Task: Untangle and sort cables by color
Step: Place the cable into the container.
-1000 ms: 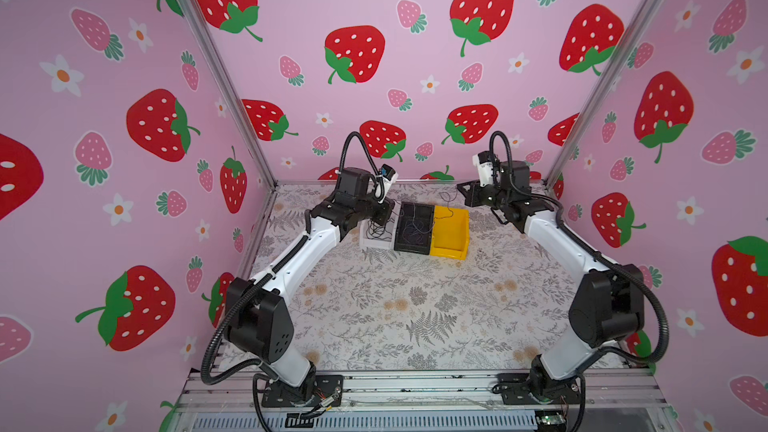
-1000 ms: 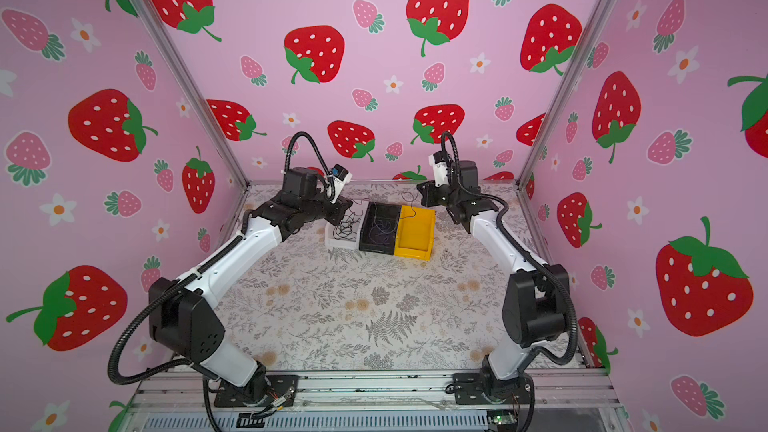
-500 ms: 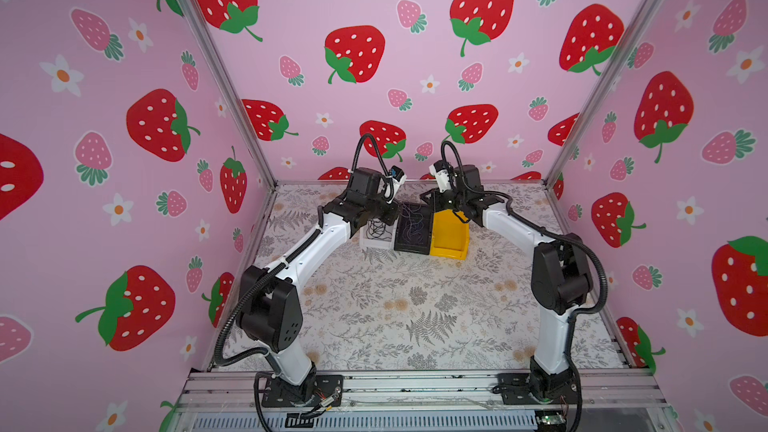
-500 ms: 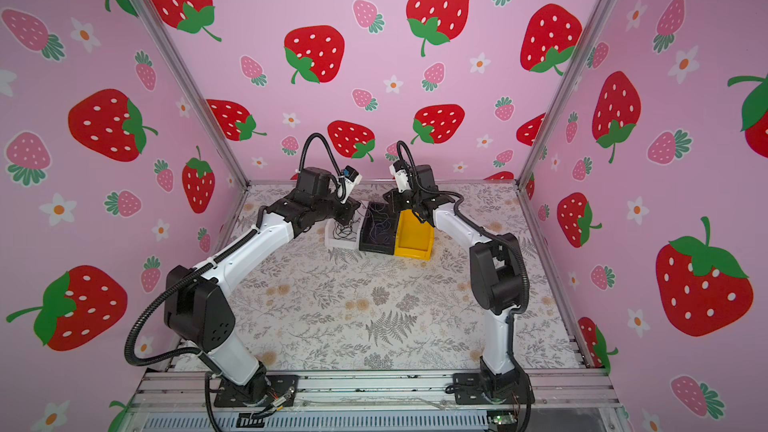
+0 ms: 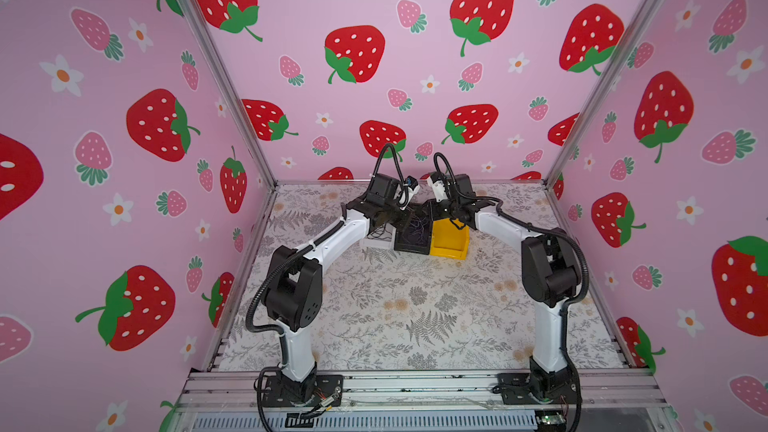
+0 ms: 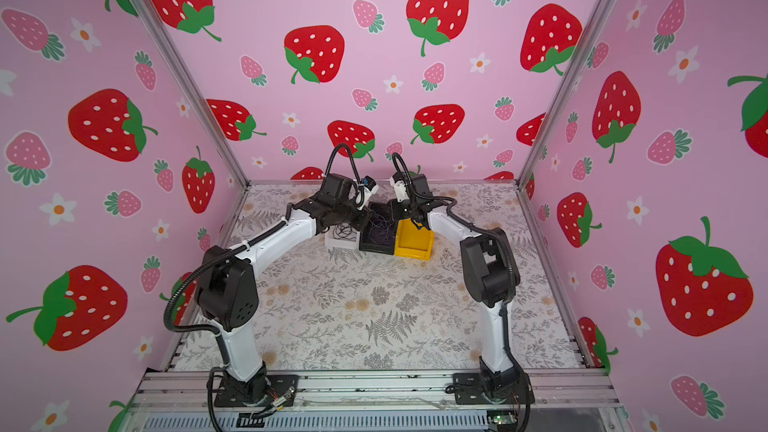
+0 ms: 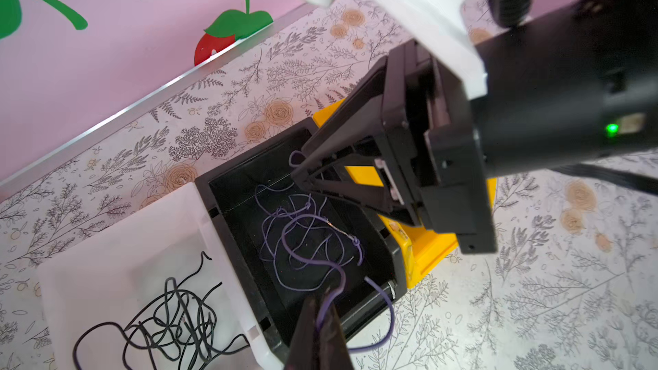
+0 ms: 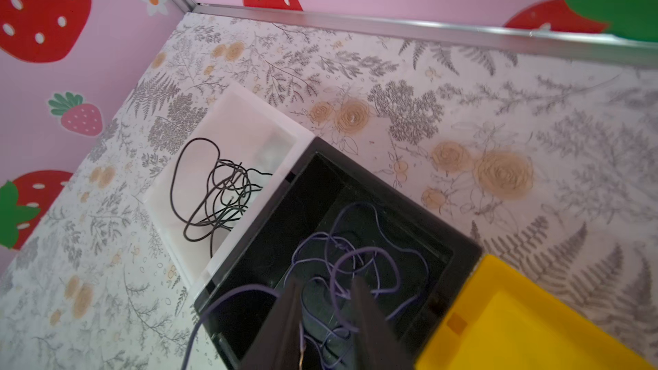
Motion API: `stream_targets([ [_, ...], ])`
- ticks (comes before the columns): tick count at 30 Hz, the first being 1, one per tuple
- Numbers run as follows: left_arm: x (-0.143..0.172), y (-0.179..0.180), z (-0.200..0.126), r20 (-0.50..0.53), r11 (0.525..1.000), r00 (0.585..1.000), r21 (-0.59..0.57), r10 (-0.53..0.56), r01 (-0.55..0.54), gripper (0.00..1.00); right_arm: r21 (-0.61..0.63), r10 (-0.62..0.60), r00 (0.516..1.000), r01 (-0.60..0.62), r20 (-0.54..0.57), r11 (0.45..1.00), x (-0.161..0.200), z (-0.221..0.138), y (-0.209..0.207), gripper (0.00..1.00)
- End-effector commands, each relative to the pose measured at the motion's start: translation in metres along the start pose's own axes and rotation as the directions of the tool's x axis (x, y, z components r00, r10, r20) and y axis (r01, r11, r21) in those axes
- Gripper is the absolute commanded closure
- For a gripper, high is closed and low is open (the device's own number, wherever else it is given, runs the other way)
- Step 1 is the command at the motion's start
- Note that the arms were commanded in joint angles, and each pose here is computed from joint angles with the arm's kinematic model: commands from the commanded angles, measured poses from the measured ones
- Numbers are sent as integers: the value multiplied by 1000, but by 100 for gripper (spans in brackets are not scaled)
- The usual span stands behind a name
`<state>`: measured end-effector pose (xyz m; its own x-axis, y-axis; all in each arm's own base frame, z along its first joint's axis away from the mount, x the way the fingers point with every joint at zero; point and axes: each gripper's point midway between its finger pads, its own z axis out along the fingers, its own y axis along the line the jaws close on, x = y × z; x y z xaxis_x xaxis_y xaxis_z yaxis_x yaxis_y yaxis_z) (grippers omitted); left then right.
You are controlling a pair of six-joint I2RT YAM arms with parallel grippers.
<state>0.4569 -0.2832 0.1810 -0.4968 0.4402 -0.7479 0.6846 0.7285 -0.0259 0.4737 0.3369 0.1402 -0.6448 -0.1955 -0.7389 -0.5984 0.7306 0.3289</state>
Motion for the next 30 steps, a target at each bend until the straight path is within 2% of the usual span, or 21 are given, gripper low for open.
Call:
stream_targets([
  [1, -12, 5, 2, -5, 999, 999, -28, 44, -44, 100, 53, -36, 999, 36, 8, 998, -9, -11, -2, 56],
  [5, -6, 8, 18, -46, 998, 998, -38, 44, -46, 100, 133, -59, 995, 49, 77, 990, -29, -41, -9, 49],
  [6, -4, 8, 21, -50, 998, 998, -40, 41, -43, 100, 150, -60, 994, 46, 90, 988, -32, -50, -11, 44],
  [9, 2, 7, 33, -62, 998, 997, -46, 47, -49, 100, 192, -68, 990, 43, 126, 981, -40, -74, -17, 38],
  [12, 9, 5, 46, -86, 995, 993, -62, 76, -82, 100, 210, -76, 986, 44, 146, 977, -41, -94, -19, 35],
  [16, 16, 3, 56, -106, 995, 992, -65, 74, -81, 100, 191, -81, 989, 56, 124, 980, -35, -103, -13, 35],
  [18, 14, 4, 53, -99, 994, 993, -80, 72, -80, 76, 193, -84, 988, 58, 130, 979, -31, -111, -11, 34],
  [20, 8, 8, 45, -78, 990, 994, -113, 76, -85, 57, 203, -88, 984, 56, 152, 978, -29, -123, -11, 34],
  [23, -5, 12, 29, -20, 983, 995, -157, 93, -95, 37, 231, -93, 979, 50, 180, 972, -23, -142, -17, 32],
  [25, -13, 13, 18, 22, 980, 995, -179, 95, -89, 8, 262, -89, 979, 39, 181, 964, -15, -153, -28, 30],
  [26, -19, 13, 11, 50, 979, 994, -187, 97, -86, 1, 284, -85, 979, 29, 188, 958, -12, -161, -34, 29],
  [28, -31, 11, -5, 103, 977, 989, -195, 105, -84, 1, 307, -78, 975, 11, 207, 952, -4, -176, -44, 24],
  [30, -43, 11, -25, 162, 973, 981, -217, 111, -74, 1, 349, -81, 970, -5, 231, 937, 5, -194, -56, 8],
])
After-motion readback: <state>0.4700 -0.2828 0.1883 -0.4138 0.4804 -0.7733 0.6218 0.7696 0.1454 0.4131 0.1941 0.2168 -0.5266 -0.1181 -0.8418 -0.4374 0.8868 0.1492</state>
